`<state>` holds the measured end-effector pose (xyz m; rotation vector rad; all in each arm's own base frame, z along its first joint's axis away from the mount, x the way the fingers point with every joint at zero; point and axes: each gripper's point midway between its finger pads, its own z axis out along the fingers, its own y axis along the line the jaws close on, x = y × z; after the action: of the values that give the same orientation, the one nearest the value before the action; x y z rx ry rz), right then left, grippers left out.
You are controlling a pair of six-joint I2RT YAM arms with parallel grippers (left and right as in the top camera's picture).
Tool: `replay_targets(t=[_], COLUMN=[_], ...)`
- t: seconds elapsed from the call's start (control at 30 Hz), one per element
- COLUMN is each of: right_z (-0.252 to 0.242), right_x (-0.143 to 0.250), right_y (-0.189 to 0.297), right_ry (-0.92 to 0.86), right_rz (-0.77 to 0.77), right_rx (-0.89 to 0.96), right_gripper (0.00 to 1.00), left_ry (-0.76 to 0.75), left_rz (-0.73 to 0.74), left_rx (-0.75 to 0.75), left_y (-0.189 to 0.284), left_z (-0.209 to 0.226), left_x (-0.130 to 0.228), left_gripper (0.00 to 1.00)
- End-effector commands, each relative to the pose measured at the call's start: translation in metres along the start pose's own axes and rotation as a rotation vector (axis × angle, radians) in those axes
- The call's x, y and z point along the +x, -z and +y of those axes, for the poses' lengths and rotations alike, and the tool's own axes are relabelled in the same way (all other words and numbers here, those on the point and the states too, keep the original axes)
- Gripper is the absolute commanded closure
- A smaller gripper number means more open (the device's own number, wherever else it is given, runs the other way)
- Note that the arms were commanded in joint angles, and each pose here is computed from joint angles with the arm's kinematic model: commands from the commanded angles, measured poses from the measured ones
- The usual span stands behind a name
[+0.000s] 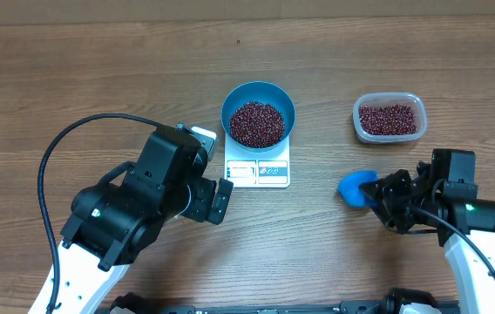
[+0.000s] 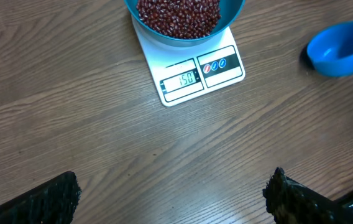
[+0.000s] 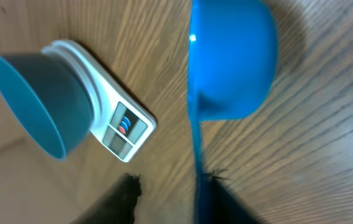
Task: Scoop item into bowl and weigh 150g on scale
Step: 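Lower the scoop onto the table in front of the tub, right gripper, then open the right gripper and release the blue scoop on the table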
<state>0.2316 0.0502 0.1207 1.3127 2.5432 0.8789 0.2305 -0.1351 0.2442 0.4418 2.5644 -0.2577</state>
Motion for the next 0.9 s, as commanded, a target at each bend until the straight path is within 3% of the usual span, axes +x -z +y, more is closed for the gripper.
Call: replay_targets(t=[0.0, 0.03, 0.07, 0.13, 0.33, 0.67, 0.87], right_z=[-0.006, -0.007, -0.007, -0.008, -0.007, -0.024, -0.034], right_x=[-0.002, -0.002, -0.001, -0.001, -0.002, 0.007, -0.005], right_y=[-0.005, -0.006, -0.006, -0.006, -0.006, 0.004, 0.026], right_ry=[-0.025, -0.028, -0.032, -0.033, -0.032, -0.102, -0.126], right_rz=[0.005, 0.009, 0.012, 0.015, 0.013, 0.022, -0.081], right_rx=[0.025, 0.031, 0.035, 0.039, 0.036, 0.138, 0.255], right_gripper=[0.5, 0.34, 0.29, 0.29, 0.0, 0.0, 0.0], left_ry=[0.018, 0.018, 0.018, 0.018, 0.018, 0.018, 0.018], left_rz=[-0.017, -0.017, -0.017, -0.016, -0.017, -0.017, -0.016], left_rx=[0.001, 0.001, 0.001, 0.001, 0.001, 0.001, 0.001], left_y=[0.003, 0.003, 0.003, 0.003, 0.003, 0.003, 0.003], left_z=[0.0, 0.0, 0.0, 0.0, 0.0, 0.0, 0.0], left_x=[-0.006, -0.006, -0.006, -0.006, -0.006, -0.006, -0.006], left_gripper=[0.01, 0.01, 0.0, 0.01, 0.01, 0.01, 0.01])
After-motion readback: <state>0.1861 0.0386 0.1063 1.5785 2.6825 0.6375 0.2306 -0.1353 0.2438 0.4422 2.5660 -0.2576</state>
